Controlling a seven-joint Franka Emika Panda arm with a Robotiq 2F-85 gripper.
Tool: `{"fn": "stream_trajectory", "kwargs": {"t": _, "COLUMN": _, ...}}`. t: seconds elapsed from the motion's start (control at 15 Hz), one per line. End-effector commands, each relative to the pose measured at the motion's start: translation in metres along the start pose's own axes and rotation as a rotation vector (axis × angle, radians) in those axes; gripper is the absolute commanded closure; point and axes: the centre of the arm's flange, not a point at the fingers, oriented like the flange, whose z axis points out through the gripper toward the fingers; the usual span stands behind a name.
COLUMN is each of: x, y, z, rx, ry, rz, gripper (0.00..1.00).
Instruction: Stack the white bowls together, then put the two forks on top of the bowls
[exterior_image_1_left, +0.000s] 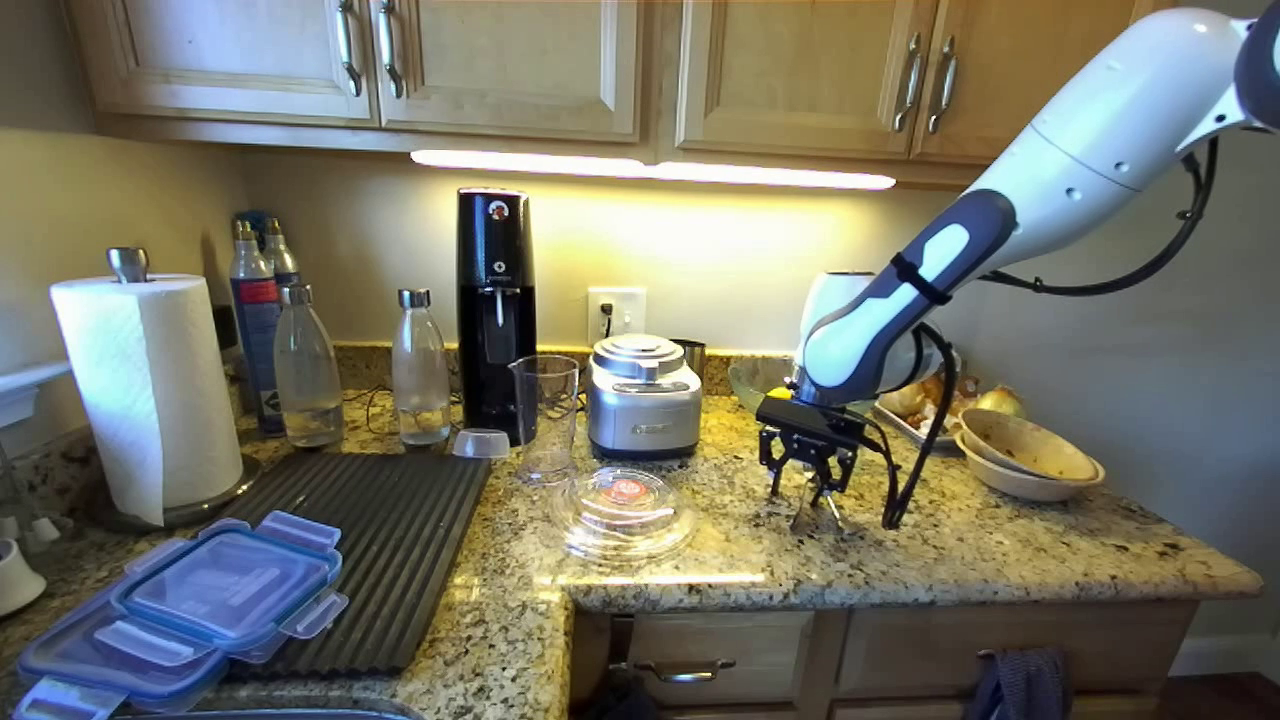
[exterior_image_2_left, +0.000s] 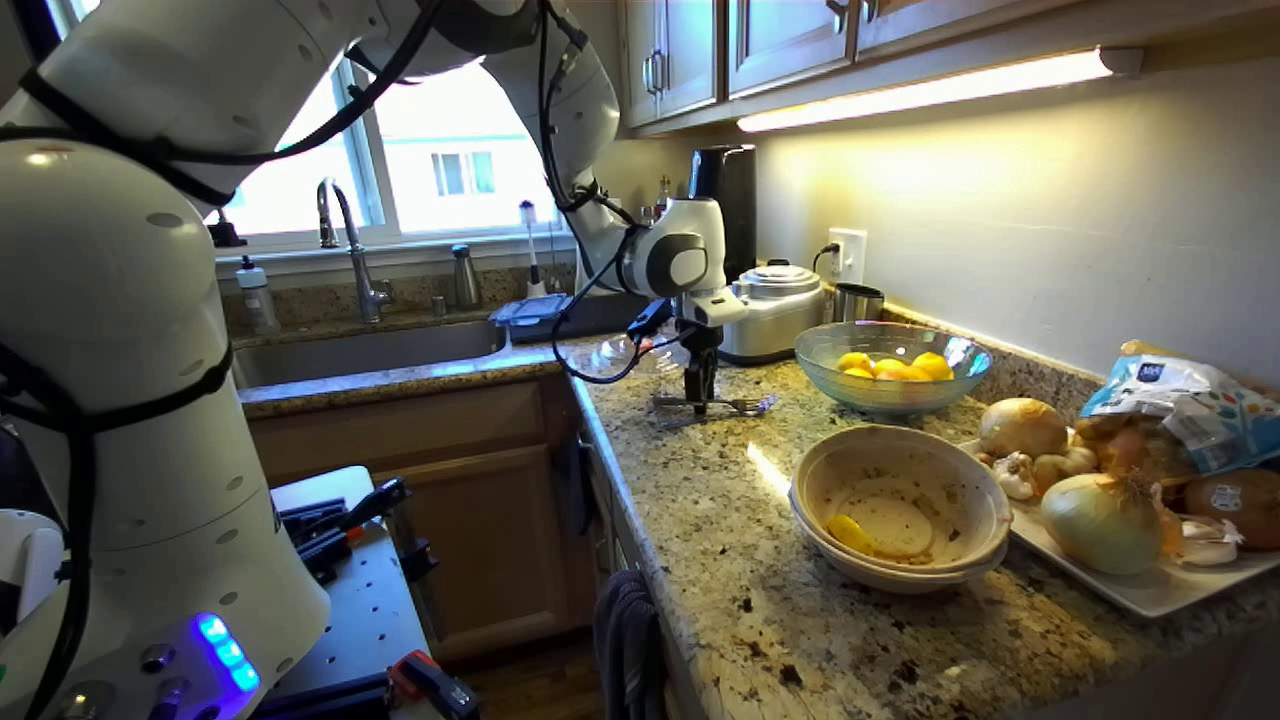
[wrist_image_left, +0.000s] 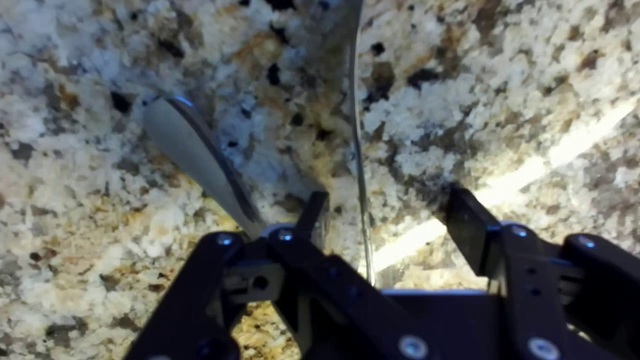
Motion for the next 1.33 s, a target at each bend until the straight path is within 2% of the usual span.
{"fn": "stream_trajectory", "kwargs": {"t": 0.0, "x": -0.002, "y": 0.01, "z": -0.001, "rx": 0.039, "ry": -0.002, "rz": 0.045, "gripper": 0.67}}
{"fn": "stream_trajectory", "kwargs": {"t": 0.27, "x": -0.001, "y": 0.01, "z": -0.003, "rx": 0.053, "ry": 0.001, "rz": 0.054, "gripper": 0.92}}
{"fn": "stream_trajectory", "kwargs": {"t": 0.53, "x": 0.001, "y": 0.011, "z": -0.007, "rx": 0.069, "ry": 0.007, "rz": 0.061, "gripper": 0.97}}
{"fn": "stream_trajectory", "kwargs": {"t": 0.67, "x": 0.001, "y": 0.011, "z": -0.008, "rx": 0.069, "ry": 0.01, "rz": 0.058, "gripper": 0.92}}
{"fn": "stream_trajectory", "kwargs": {"t": 0.93, "x": -0.005, "y": 0.008, "z": -0.026, "rx": 0.026, "ry": 0.028, "rz": -0.014, "gripper": 0.93}}
{"fn": "stream_trajectory", "kwargs": {"t": 1.27, "x": -0.012, "y": 0.002, "z": -0.06, "rx": 0.009, "ry": 0.075, "rz": -0.112, "gripper": 0.93}}
